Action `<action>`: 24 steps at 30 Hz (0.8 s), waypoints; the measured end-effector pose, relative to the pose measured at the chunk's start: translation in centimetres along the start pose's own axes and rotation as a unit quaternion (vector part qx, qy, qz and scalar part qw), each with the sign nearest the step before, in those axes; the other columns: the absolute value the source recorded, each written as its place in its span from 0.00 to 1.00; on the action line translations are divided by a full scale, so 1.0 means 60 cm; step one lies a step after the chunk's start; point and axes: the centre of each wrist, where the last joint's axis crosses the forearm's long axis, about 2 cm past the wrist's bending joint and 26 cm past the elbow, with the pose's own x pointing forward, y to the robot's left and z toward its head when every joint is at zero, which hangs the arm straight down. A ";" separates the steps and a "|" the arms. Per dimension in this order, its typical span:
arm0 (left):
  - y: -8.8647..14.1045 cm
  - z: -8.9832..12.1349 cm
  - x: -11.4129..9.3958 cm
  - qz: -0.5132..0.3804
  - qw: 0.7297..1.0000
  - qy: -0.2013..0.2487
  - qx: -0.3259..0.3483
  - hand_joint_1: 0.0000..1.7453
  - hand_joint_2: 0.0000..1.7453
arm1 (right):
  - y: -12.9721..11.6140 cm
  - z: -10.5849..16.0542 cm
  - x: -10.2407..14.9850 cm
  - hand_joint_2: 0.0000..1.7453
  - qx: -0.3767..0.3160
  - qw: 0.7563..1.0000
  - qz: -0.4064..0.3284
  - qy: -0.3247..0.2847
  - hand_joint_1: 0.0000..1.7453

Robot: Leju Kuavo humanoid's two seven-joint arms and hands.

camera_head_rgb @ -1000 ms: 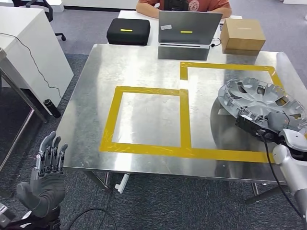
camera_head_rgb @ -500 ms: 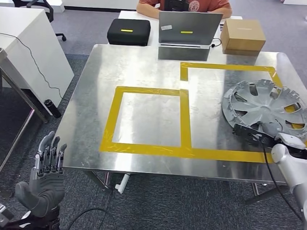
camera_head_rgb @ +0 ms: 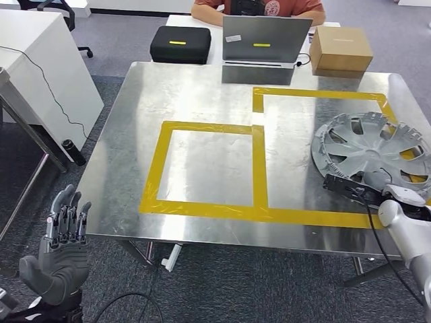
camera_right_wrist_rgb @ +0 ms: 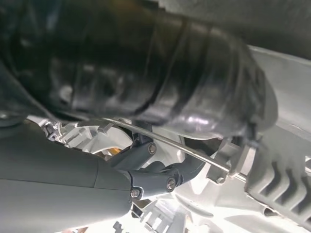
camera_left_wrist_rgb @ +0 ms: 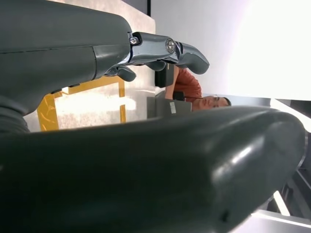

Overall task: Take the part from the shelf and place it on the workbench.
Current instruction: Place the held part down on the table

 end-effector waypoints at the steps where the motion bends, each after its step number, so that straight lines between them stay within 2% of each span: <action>1: 0.000 0.000 0.000 0.000 1.000 0.000 0.000 0.00 0.00 | 0.000 0.000 0.001 0.00 0.000 1.000 0.001 0.000 0.00; 6: 0.001 0.001 0.000 -0.001 1.000 -0.002 0.000 0.00 0.00 | -0.002 0.000 0.002 0.00 0.015 1.000 0.001 -0.014 0.00; 10: 0.003 0.003 0.000 -0.002 1.000 -0.006 0.002 0.00 0.00 | -0.015 0.002 0.004 0.00 0.034 0.997 -0.012 -0.064 0.00; 12: 0.003 0.006 0.000 -0.005 1.000 -0.005 0.005 0.00 0.00 | -0.022 0.010 0.011 0.00 -0.005 0.993 -0.046 -0.107 0.00; 13: 0.003 0.009 -0.001 -0.009 1.000 -0.005 0.006 0.00 0.00 | -0.024 0.018 0.017 0.00 -0.050 0.987 -0.067 -0.134 0.00; 15: 0.004 0.015 -0.001 -0.019 1.000 -0.006 0.008 0.00 0.00 | -0.028 0.042 0.034 0.00 -0.170 0.962 -0.106 -0.188 0.00; 18: 0.009 0.025 -0.002 -0.030 0.999 -0.013 0.014 0.00 0.00 | -0.036 0.095 0.066 0.00 -0.311 0.899 -0.161 -0.264 0.00; 21: 0.012 0.036 -0.003 -0.036 0.999 -0.016 0.017 0.00 0.00 | -0.039 0.146 0.085 0.00 -0.368 0.847 -0.203 -0.324 0.00; 24: 0.015 0.042 -0.003 -0.042 0.999 -0.014 0.020 0.00 0.00 | -0.039 0.185 0.094 0.00 -0.381 0.816 -0.238 -0.364 0.00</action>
